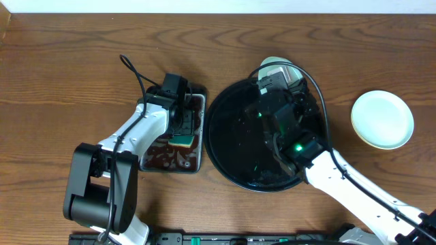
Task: Clean dirty plates on tray and stack at the side
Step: 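Lift the green plate off the tray with the right gripper, then carry the green plate right and stack it on the plate pile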
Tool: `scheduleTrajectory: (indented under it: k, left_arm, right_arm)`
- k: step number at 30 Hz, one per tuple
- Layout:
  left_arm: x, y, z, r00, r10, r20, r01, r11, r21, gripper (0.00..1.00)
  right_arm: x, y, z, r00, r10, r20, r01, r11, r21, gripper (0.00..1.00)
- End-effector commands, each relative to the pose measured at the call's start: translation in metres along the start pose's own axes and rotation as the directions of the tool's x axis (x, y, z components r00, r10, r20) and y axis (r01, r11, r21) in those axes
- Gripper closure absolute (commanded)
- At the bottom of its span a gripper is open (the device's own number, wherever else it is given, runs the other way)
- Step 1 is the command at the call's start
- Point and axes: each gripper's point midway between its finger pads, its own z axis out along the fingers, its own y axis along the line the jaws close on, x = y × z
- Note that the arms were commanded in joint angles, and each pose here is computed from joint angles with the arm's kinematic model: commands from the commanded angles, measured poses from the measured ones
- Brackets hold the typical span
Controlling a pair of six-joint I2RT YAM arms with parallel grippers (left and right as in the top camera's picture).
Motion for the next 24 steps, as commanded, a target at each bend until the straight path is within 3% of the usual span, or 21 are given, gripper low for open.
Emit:
scheduleTrajectory:
  k: [1,17,24]
  left_arm:
    - [0.004,0.004,0.002,1.000,0.010,-0.014,-0.010,1.000,-0.016,0.32]
    - [0.004,0.004,0.002,1.000,0.010,-0.014,-0.010,1.000,-0.016,0.32]
    - [0.004,0.004,0.002,1.000,0.010,-0.014,-0.010,1.000,-0.016,0.32]
  right_arm:
    - [-0.005,-0.022,-0.009,0.998,-0.054,-0.012,0.055,0.993,0.107,0.99]
    - [-0.014,-0.028,-0.011,1.000,-0.027,0.014,0.025,0.991,0.131,0.99]
    - [-0.007,-0.037,-0.002,0.997,0.077,0.001,-0.076,0.985,0.155,0.99]
